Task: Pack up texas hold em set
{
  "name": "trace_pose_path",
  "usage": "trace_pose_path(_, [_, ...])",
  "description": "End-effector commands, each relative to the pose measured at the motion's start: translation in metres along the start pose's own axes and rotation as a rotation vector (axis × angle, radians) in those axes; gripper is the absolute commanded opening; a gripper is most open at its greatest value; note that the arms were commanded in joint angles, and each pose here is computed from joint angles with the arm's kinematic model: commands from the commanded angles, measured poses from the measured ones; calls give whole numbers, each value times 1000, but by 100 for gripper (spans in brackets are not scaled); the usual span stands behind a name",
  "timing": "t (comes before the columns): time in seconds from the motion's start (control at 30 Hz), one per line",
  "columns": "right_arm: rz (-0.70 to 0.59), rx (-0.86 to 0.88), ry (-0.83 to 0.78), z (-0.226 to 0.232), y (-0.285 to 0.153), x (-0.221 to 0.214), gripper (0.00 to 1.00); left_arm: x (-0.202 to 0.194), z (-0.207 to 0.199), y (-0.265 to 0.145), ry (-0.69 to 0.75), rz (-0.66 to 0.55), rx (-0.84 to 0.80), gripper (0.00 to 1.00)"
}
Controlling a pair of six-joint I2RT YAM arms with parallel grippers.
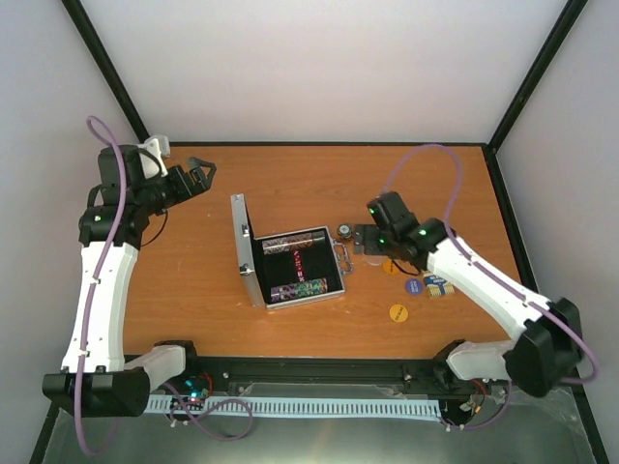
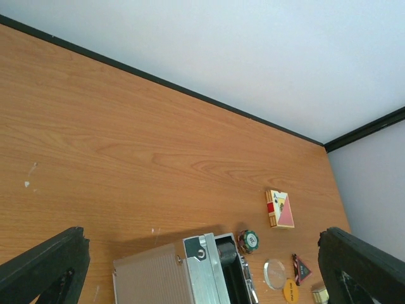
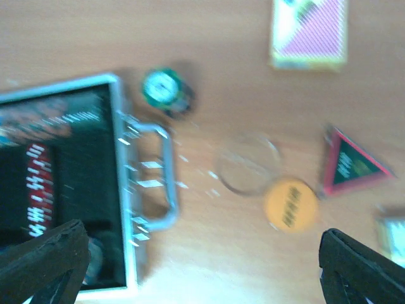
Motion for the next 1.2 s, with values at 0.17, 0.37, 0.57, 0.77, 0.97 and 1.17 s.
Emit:
trace_pose_path(0.17, [322, -343, 146, -101, -7, -112, 99, -1, 4, -2, 29, -32, 28, 100])
trace_pose_path(0.37, [402, -351, 202, -112, -5, -142, 99, -11, 8, 4, 3, -14, 24, 100])
trace_pose_path(0.57, [468, -317, 214, -112, 13, -162, 97, -18, 13, 8, 0, 10, 39, 100])
trace_pose_path(0.77, [455, -305, 223, -111, 26, -163, 90, -20, 13, 18, -10, 46, 11, 100])
trace_pose_path(0.97, [465, -335, 259, -122, 39, -173, 79, -18, 9, 24, 10, 64, -23, 100])
trace_pose_path(1.17, [472, -360, 285, -128, 46, -178, 73, -16, 8, 23, 37, 68, -26, 100])
Point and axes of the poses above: each gripper's point midway between its finger pads, its own y axis out along the fingers, its own z axis along the line the jaws close on, x = y × z, the point moved 3 cm from there along -y, back along the fingers, and after that the axes turned 9 degrees about y, right-handed, at the moved point
